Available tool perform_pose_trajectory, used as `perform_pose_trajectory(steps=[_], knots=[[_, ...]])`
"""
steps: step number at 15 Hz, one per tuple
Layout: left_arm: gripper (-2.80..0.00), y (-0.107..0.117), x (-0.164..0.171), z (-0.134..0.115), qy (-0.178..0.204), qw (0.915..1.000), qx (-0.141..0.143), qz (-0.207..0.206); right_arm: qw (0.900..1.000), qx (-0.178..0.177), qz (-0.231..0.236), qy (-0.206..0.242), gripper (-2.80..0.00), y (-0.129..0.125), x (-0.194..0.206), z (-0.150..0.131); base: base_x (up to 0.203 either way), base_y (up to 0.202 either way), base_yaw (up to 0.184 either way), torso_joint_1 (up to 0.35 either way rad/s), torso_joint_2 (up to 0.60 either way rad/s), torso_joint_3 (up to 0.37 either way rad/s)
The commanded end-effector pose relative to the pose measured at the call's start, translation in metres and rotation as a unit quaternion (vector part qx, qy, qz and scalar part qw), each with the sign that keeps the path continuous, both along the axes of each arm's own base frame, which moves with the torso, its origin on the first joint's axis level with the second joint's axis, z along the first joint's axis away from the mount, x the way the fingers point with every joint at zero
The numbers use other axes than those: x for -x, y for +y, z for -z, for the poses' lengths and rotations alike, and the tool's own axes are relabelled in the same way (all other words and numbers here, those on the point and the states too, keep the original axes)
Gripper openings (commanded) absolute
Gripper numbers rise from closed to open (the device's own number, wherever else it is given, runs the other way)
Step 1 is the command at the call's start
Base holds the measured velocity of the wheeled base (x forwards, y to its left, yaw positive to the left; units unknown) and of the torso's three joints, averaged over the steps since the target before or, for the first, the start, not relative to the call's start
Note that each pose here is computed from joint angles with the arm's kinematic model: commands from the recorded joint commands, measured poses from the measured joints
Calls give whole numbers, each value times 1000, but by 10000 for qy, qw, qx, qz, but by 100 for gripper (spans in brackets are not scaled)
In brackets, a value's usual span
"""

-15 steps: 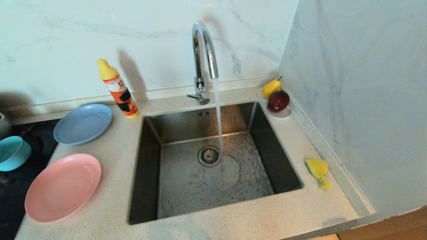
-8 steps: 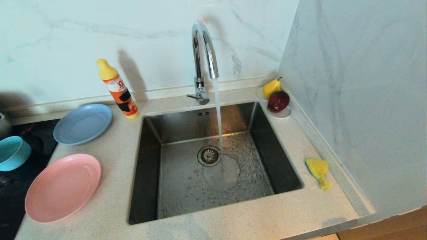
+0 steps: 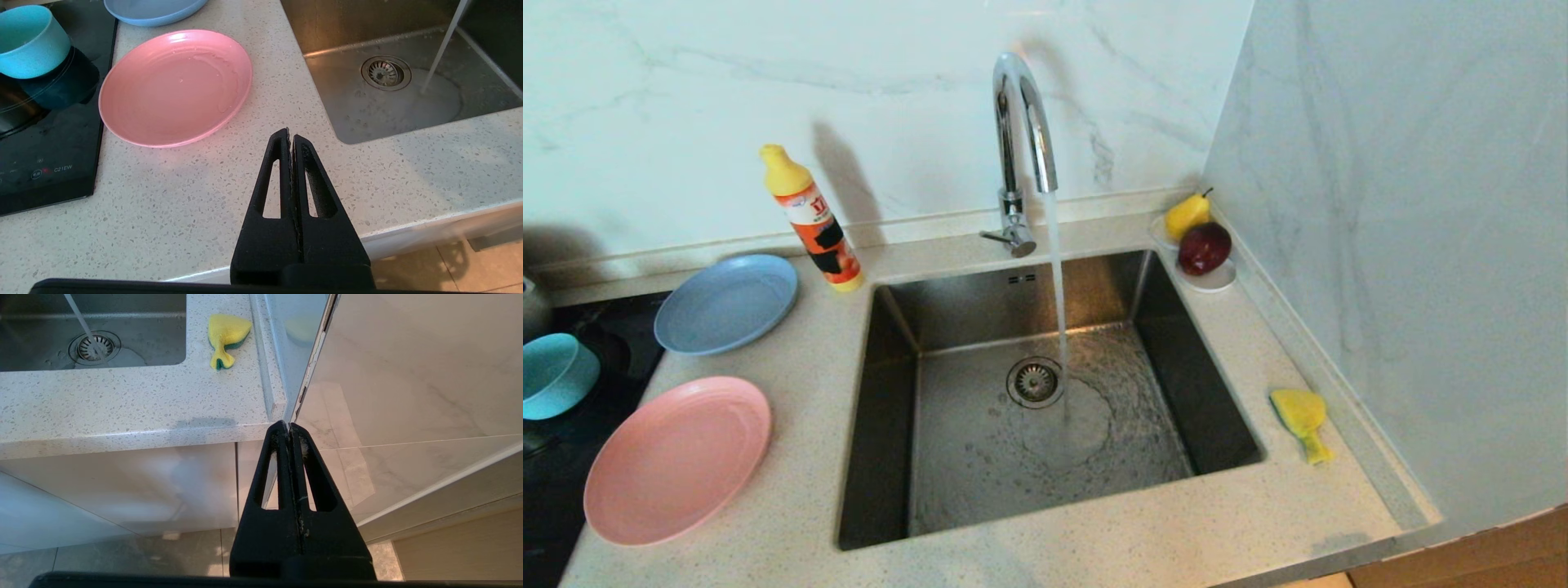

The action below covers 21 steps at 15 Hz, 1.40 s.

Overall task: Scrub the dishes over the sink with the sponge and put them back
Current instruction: Turn off the faucet

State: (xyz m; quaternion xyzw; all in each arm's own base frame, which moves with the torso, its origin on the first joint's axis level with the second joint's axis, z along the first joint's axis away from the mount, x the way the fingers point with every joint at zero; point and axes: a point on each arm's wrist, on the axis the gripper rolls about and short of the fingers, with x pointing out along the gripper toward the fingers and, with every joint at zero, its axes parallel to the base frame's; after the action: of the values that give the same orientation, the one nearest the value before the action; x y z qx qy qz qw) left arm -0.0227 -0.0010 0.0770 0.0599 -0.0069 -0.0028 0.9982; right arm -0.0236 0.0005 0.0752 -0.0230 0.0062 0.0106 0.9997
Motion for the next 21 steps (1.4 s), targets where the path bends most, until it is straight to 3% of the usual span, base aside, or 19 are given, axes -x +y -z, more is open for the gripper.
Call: perform_pose_trajectory(steps=[1,3,7,9,11,13,15,17,21], knots=[[-280,0,-1,5,82,10000,9,6,10000,7,-3,8,-280,0,0,0,0,0,0,0,0,0],[-280,0,-1,5,103,9999,-54,-1,10000,-1,-3,12,-280,0,0,0,0,0,0,0,0,0],[-280,0,0,4,154,9993,347,-48,10000,8,-3,12,-280,0,0,0,0,0,0,0,0,0],[-280,0,1,-1,113,9994,332,-57,10000,10,-3,9,-280,0,0,0,0,0,0,0,0,0],[-280,0,9,-27,-263,9991,322,-42,10000,0,-3,5,-280,0,0,0,0,0,0,0,0,0],[-280,0,19,-74,-530,9981,323,2,10000,-1,-3,12,-280,0,0,0,0,0,0,0,0,0],[-280,-1,6,-110,-63,9993,352,133,10000,-1,-3,12,-280,0,0,0,0,0,0,0,0,0],[-280,-2,-33,-139,727,9947,530,488,10000,-1,-3,12,-280,0,0,0,0,0,0,0,0,0],[-280,-5,-141,-191,1862,9646,1239,1400,10000,-1,-3,12,-280,0,0,0,0,0,0,0,0,0]])
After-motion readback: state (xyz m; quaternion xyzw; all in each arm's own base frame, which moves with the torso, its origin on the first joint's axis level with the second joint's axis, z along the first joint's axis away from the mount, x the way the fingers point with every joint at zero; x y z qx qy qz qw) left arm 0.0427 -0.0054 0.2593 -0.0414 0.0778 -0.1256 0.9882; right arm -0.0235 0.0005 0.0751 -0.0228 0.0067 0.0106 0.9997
